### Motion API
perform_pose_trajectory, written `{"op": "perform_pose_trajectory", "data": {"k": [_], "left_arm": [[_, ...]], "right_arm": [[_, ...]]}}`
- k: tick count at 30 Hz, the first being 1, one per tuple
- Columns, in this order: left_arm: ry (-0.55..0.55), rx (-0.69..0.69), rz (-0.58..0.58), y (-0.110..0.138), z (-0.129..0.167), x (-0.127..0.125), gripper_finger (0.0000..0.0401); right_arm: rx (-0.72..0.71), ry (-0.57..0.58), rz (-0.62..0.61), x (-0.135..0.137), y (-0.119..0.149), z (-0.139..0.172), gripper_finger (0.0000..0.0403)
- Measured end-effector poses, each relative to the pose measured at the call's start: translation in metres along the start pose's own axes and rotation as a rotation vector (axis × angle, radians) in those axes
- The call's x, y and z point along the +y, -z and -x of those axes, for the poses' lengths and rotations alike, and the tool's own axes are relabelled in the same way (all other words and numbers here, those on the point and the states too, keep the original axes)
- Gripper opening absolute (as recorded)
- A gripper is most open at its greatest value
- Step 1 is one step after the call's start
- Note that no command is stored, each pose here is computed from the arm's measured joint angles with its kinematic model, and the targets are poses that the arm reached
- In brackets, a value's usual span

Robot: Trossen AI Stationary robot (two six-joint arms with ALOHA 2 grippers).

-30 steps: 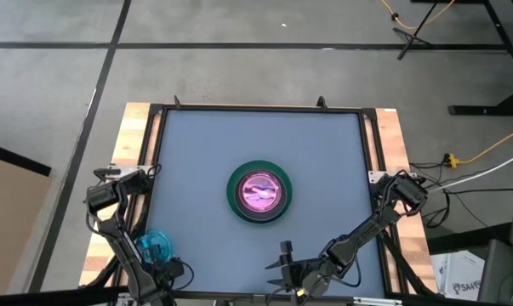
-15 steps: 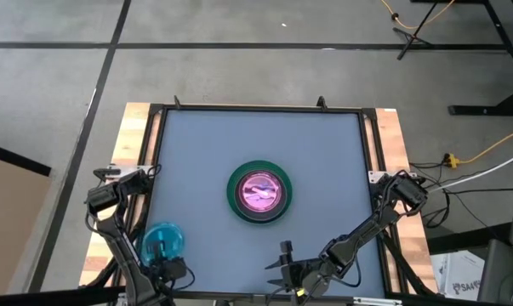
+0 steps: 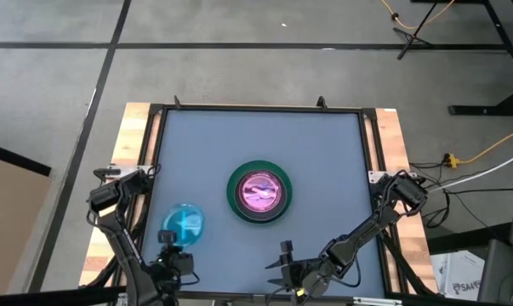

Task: Stack plastic plates
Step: Stack the light blue plate on top of the light pink plate

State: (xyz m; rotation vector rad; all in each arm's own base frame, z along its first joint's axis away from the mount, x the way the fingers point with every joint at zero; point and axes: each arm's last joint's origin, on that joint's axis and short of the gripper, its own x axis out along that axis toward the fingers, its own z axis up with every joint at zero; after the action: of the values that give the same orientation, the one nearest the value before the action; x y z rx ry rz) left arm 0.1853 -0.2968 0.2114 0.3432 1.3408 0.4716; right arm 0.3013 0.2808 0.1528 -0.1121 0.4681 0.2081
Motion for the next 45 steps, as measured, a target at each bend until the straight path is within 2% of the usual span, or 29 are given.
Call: {"op": "perform_pose_trajectory", "data": {"k": [5,14,19,26,34,40,45], "left_arm": [[-0.052,-0.061,-0.069,-0.021,-0.009,0.009,0.0002],[-0.125,-0.066,-0.238,-0.062,-0.030,0.032,0.0001],[-0.146,-0.131,-0.306,-0.088,-0.043,0.041,0.0001],[-0.027,-0.183,-0.376,-0.136,-0.069,0.055,0.0001],[0.100,-0.227,-0.392,-0.184,-0.100,0.088,0.0001],[0.156,-0.215,-0.361,-0.200,-0.124,0.109,0.0001],[0.226,-0.221,-0.343,-0.202,-0.145,0.112,0.0001]], "right_arm": [[0.001,0.013,0.013,0.000,0.000,0.000,0.0172],[0.041,0.032,0.040,-0.003,0.000,0.004,0.0172],[0.061,0.046,0.034,-0.008,-0.010,0.017,0.0172],[0.096,0.058,0.060,-0.013,-0.019,0.034,0.0172],[0.135,0.080,0.042,-0.016,-0.011,0.035,0.0172],[0.168,0.099,-0.030,-0.021,0.010,0.036,0.0172],[0.185,0.128,-0.050,-0.025,0.023,0.036,0.0172]]}}
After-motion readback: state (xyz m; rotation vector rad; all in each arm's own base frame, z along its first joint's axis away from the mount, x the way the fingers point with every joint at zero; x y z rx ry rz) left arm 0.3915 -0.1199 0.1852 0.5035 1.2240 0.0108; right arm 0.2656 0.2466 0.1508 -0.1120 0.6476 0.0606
